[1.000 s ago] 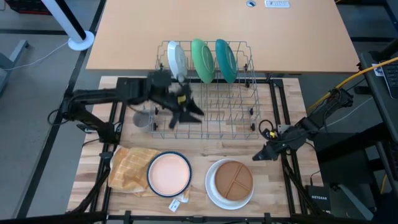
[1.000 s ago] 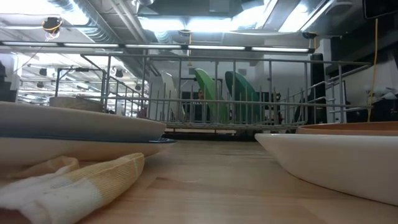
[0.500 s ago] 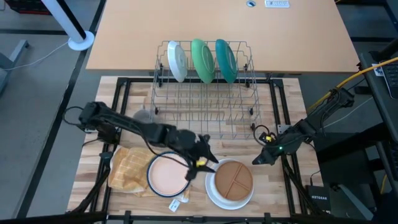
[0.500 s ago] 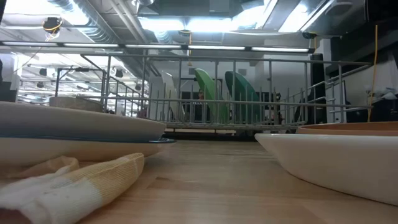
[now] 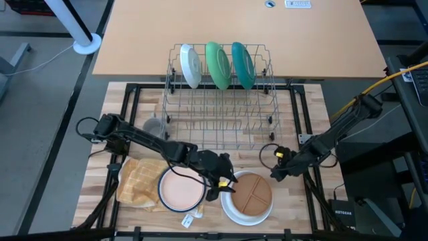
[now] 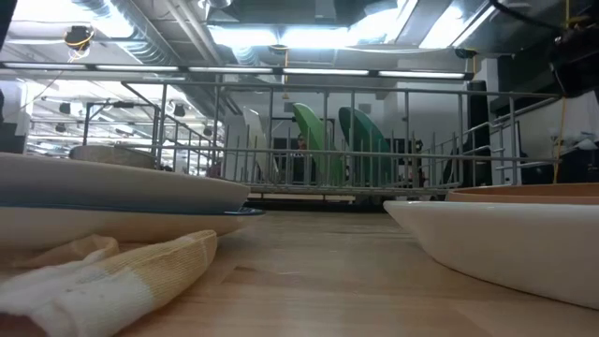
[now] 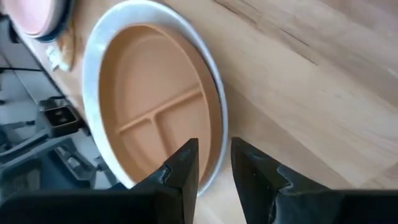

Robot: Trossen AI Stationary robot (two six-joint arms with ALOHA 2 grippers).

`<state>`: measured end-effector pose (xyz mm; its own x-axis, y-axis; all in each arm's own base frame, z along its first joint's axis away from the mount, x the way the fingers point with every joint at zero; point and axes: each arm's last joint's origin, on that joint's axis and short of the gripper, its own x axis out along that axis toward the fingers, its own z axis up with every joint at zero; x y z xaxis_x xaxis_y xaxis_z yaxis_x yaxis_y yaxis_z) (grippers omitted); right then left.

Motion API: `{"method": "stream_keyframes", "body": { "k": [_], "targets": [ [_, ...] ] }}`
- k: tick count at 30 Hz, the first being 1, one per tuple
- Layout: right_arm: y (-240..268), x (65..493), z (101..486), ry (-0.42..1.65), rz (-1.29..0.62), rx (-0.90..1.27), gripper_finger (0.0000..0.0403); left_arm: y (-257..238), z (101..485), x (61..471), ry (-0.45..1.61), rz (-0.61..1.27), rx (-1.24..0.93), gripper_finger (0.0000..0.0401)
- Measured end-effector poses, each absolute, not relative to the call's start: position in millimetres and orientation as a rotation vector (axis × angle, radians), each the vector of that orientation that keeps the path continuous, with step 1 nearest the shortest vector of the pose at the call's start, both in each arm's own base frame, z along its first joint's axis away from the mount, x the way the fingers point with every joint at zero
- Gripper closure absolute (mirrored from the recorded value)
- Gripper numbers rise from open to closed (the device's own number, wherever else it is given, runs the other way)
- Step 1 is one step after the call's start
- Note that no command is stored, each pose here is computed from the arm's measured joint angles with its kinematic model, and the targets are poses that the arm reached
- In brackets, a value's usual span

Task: Sort dishes
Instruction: Put the brown plate in the dish rack

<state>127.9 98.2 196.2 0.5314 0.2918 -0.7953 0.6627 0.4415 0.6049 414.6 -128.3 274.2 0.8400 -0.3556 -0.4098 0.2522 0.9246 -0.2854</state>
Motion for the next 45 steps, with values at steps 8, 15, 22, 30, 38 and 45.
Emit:
{"method": "stream_keyframes", "body": {
  "k": [8,15,22,30,38,45],
  "targets": [
    [116.6,150.9,177.9,1.036,-0.298,1.143,0.0304,-128.6,274.2,414.5,0.472,-0.329,-0.209,0.0223],
    [122.0,157.7,160.4,1.075,-0.397,1.142,0.0304,-128.4,274.1,414.5,0.474,-0.329,-0.209,0.0223],
    [122.2,157.9,159.1,1.080,-0.404,1.137,0.0304,-128.5,274.0,414.5,0.474,-0.330,-0.208,0.0223],
    [123.0,158.9,153.3,1.098,-0.441,1.123,0.0304,-128.5,274.0,414.5,0.460,-0.349,-0.129,0.0223],
    [123.1,159.2,149.9,1.096,-0.494,1.153,0.0317,-128.4,273.8,414.4,0.462,-0.349,-0.127,0.0223],
    [123.3,159.7,150.4,1.087,-0.491,1.159,0.0370,-127.3,268.6,412.1,0.520,-0.333,-0.119,0.0223]
  ]
}}
